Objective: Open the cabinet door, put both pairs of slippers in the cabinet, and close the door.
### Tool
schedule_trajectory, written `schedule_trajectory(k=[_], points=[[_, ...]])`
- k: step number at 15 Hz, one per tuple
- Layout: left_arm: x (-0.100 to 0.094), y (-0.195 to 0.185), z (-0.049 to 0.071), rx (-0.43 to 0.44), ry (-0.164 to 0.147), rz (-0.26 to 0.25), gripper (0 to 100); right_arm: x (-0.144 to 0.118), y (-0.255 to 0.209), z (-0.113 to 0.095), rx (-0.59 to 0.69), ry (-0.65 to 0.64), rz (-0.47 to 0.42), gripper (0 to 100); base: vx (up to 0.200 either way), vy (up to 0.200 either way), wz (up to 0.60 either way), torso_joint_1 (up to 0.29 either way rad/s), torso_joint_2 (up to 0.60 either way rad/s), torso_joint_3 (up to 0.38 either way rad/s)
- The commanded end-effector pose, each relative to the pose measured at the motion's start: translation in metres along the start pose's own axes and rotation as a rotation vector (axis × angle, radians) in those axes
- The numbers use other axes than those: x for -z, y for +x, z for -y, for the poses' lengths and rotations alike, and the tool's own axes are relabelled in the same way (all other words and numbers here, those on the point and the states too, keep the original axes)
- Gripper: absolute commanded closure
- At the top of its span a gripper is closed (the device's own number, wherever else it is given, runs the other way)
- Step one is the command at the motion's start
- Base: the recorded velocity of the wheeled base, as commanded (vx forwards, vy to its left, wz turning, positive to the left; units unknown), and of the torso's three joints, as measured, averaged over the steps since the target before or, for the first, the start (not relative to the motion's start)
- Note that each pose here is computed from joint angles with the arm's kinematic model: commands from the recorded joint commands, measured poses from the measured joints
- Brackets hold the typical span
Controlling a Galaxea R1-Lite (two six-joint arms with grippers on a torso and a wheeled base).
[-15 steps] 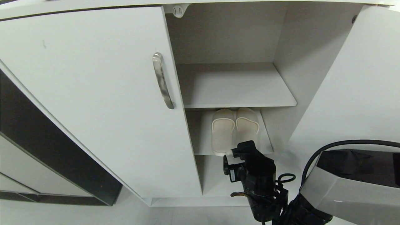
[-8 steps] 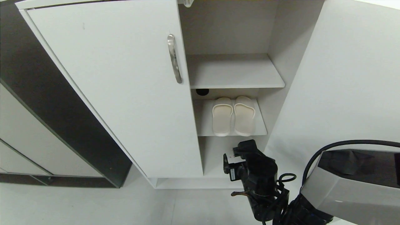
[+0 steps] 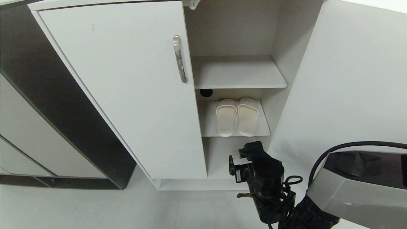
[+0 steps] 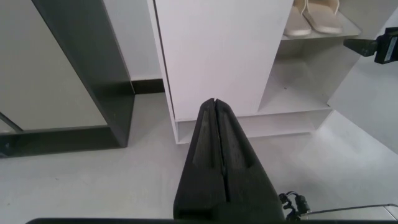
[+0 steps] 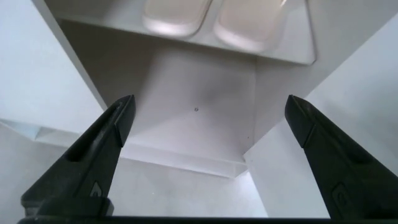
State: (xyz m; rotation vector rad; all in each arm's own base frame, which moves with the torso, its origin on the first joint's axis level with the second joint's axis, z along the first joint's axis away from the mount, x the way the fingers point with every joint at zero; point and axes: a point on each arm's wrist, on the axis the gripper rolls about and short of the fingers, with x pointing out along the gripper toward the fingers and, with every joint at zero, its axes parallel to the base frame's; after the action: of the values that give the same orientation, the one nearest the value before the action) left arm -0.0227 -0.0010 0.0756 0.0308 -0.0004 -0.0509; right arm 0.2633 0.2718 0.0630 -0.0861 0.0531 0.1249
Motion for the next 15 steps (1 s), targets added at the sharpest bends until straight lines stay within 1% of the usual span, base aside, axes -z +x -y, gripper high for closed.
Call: schedule_trajectory(k=[1, 7, 10, 11, 12, 13, 14, 15], points=[[0.000, 0.000, 0.000, 0.000, 0.000, -0.001, 100, -0.001, 0.003, 0.002, 0.009, 0.002, 0.004, 0, 0.000, 0.000, 0.00, -0.002, 0.00, 0.159], [0.000, 0.000, 0.000, 0.000, 0.000, -0.001, 100, -0.003, 0.004, 0.003, 0.014, 0.003, 0.009, 0, 0.000, 0.000, 0.00, 0.004, 0.00, 0.193], [0.000, 0.000, 0.000, 0.000, 0.003, -0.001, 100, 0.000, 0.007, 0.008, 0.023, -0.005, -0.004, 0, 0.000, 0.000, 0.00, 0.004, 0.00, 0.204], [0.000, 0.000, 0.000, 0.003, 0.041, 0.001, 100, 0.001, 0.005, 0.010, 0.013, -0.005, -0.006, 0, 0.000, 0.000, 0.00, 0.002, 0.00, 0.198], [0.000, 0.000, 0.000, 0.004, 0.080, 0.001, 100, -0.003, 0.001, 0.013, -0.030, -0.005, -0.005, 0, 0.000, 0.000, 0.00, 0.002, 0.00, 0.198], [0.000, 0.000, 0.000, 0.006, 0.078, 0.002, 100, -0.008, -0.007, 0.018, -0.085, -0.006, -0.007, 0, 0.000, 0.000, 0.00, 0.002, 0.01, 0.115], [0.000, 0.000, 0.000, 0.004, 0.061, 0.001, 100, -0.009, -0.014, 0.021, -0.125, -0.011, -0.014, 0, 0.000, 0.000, 0.00, 0.000, 0.00, 0.000], [0.000, 0.000, 0.000, 0.004, 0.035, 0.001, 100, -0.009, -0.016, 0.022, -0.133, -0.014, -0.018, 0, 0.000, 0.000, 0.00, 0.000, 0.00, 0.000]])
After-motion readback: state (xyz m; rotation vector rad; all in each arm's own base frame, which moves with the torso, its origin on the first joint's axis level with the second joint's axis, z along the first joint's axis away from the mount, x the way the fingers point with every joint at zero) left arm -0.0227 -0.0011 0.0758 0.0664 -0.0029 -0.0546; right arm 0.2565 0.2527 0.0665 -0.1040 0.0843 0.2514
